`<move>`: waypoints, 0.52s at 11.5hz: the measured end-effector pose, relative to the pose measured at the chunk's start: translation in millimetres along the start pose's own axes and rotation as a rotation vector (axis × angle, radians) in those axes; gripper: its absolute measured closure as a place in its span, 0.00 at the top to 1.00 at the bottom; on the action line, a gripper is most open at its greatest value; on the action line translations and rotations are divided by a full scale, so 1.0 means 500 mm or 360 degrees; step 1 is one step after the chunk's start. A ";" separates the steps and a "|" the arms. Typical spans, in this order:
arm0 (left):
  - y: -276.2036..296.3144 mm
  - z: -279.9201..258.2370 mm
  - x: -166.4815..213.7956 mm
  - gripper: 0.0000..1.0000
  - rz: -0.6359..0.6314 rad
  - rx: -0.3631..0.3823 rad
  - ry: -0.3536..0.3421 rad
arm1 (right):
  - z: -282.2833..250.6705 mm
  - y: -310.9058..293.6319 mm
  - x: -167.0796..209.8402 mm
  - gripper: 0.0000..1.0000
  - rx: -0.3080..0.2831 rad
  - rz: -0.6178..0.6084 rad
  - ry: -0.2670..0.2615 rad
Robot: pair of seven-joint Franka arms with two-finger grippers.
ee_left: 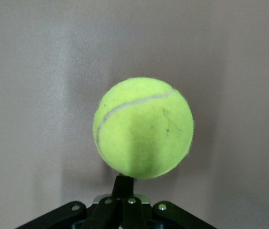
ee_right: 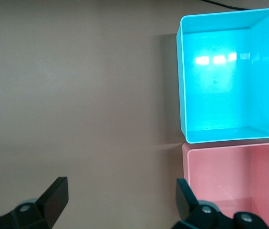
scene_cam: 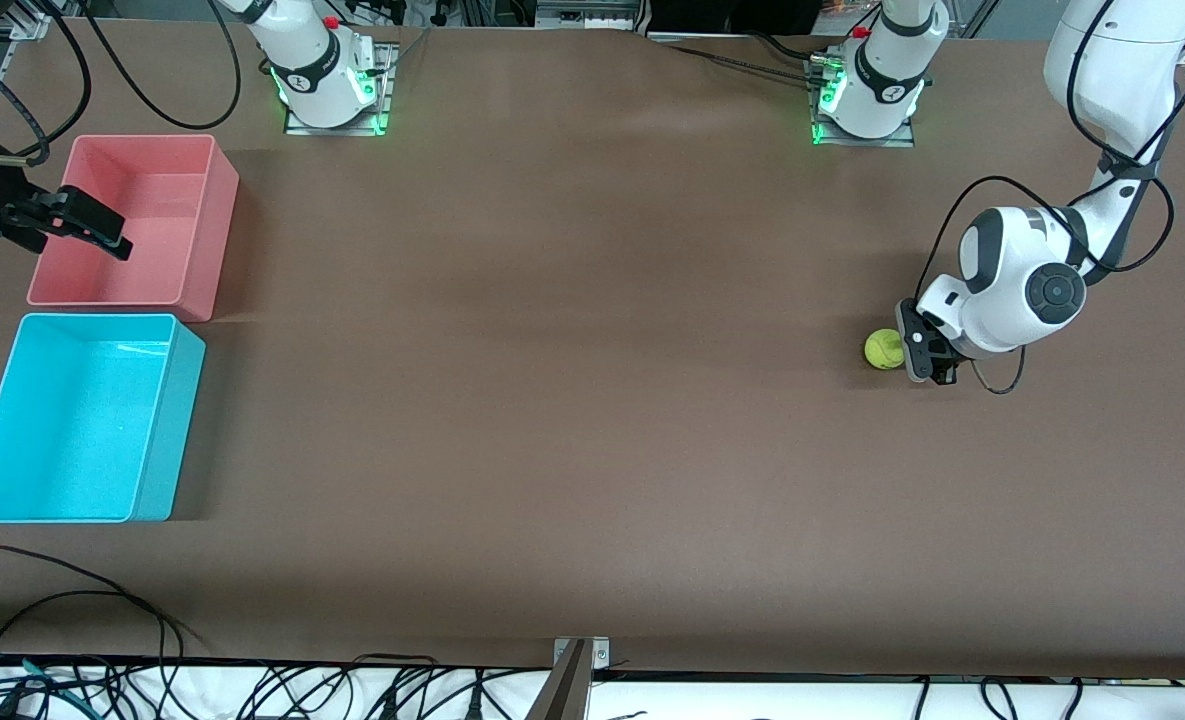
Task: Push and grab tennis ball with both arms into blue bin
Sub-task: 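Lower the left gripper beside the tennis ball, fingers closed, then push the tennis ball across the table with the left gripper toward the bins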
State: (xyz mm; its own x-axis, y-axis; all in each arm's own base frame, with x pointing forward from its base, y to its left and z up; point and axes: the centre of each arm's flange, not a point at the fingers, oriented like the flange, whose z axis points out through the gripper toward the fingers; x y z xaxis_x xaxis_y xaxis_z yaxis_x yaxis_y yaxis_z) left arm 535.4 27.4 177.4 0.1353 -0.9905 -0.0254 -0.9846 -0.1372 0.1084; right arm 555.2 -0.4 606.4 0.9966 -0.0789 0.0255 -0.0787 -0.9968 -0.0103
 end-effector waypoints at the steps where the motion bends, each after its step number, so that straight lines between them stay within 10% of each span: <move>1: 0.000 0.000 0.003 0.01 0.0004 0.0000 0.0001 | 0.000 0.000 0.000 1.00 0.0000 0.0000 0.0000; 6: 0.002 -0.001 0.006 0.01 -0.0012 -0.0005 0.0017 | 0.000 0.000 0.000 1.00 0.0000 0.0000 0.0000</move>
State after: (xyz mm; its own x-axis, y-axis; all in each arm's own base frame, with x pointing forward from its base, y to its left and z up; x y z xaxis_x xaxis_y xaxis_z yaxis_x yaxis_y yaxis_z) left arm 535.1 24.4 177.8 0.1439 -0.9895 -0.0157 -0.9832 -0.1448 0.1115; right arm 555.2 -0.5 606.4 0.9966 -0.0789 0.0254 -0.0787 -0.9968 -0.0103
